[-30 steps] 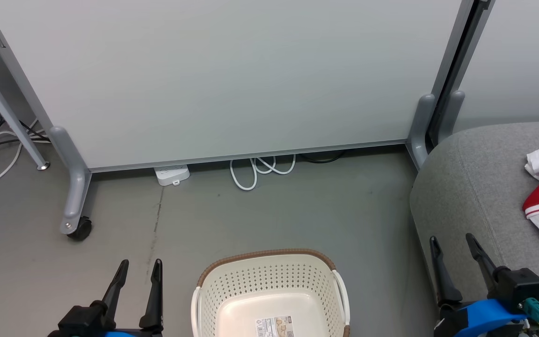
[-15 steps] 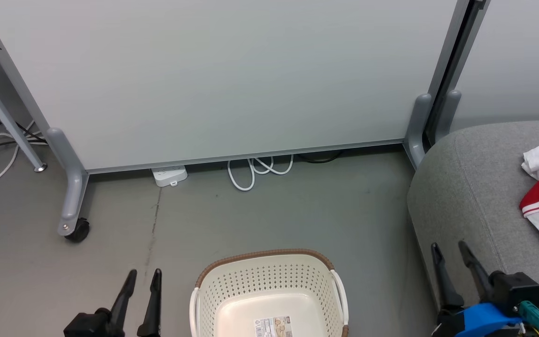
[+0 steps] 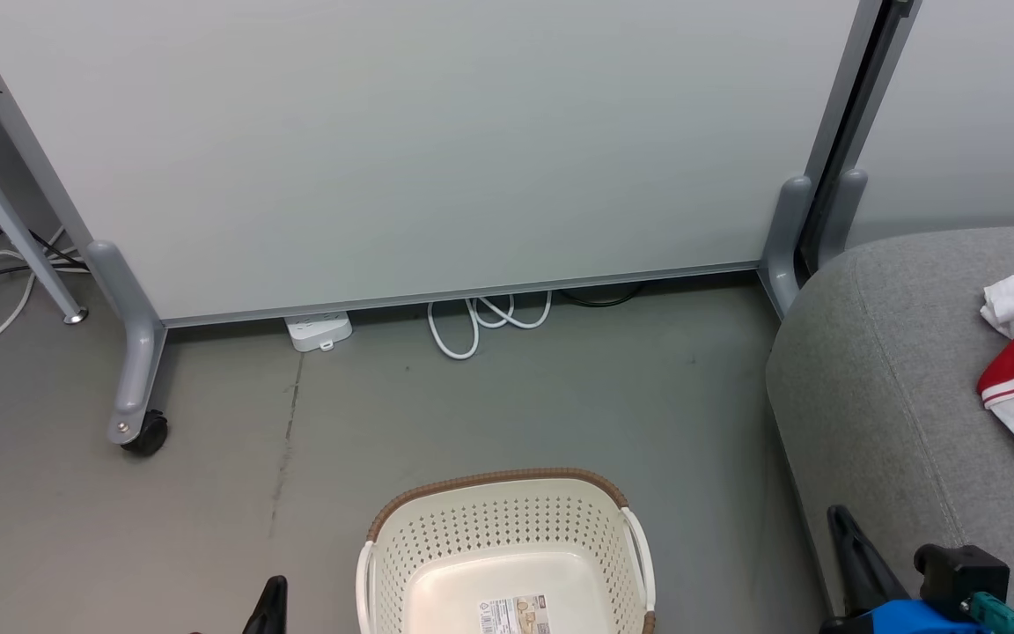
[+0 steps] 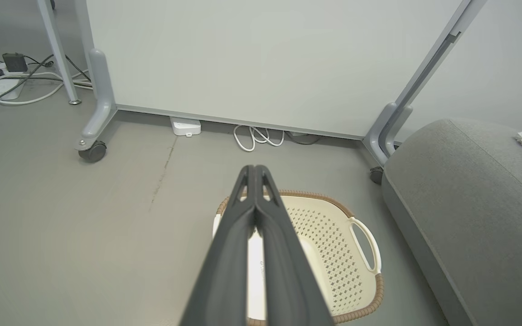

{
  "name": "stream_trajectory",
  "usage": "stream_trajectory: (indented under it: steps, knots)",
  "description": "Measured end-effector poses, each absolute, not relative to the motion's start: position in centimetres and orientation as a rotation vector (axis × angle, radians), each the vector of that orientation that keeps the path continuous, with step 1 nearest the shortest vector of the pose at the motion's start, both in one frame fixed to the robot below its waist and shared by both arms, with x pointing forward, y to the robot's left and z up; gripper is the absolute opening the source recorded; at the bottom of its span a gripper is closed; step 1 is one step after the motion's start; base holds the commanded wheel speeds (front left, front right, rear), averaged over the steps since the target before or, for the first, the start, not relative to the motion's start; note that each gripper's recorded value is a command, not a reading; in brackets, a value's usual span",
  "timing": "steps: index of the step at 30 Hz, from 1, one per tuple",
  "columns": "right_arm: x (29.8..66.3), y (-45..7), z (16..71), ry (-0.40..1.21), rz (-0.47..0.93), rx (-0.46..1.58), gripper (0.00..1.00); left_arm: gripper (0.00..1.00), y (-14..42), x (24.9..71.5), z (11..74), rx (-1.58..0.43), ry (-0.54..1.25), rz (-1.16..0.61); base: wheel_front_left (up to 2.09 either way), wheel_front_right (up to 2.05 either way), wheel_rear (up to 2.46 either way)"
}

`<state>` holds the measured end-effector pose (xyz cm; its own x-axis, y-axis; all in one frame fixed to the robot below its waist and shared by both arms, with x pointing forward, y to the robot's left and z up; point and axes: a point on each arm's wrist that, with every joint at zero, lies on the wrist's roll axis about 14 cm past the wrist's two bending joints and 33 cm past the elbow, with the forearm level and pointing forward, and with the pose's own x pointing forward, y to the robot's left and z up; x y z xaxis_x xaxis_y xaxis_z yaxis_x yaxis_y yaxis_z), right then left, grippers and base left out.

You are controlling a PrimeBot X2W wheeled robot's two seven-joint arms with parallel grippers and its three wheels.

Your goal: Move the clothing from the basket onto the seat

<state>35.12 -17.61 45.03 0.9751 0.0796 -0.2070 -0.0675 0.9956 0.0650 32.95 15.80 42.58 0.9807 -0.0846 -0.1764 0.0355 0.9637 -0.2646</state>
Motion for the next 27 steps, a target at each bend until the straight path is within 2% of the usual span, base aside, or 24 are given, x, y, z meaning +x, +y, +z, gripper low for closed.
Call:
stream_trajectory:
  steps: [27]
  knots:
    - [36.0,-18.4,46.1,0.18,-0.003,0.56,0.0,0.0,18.1,34.7,44.1,-0.69,0.167,0.068,0.0,0.0,0.0]
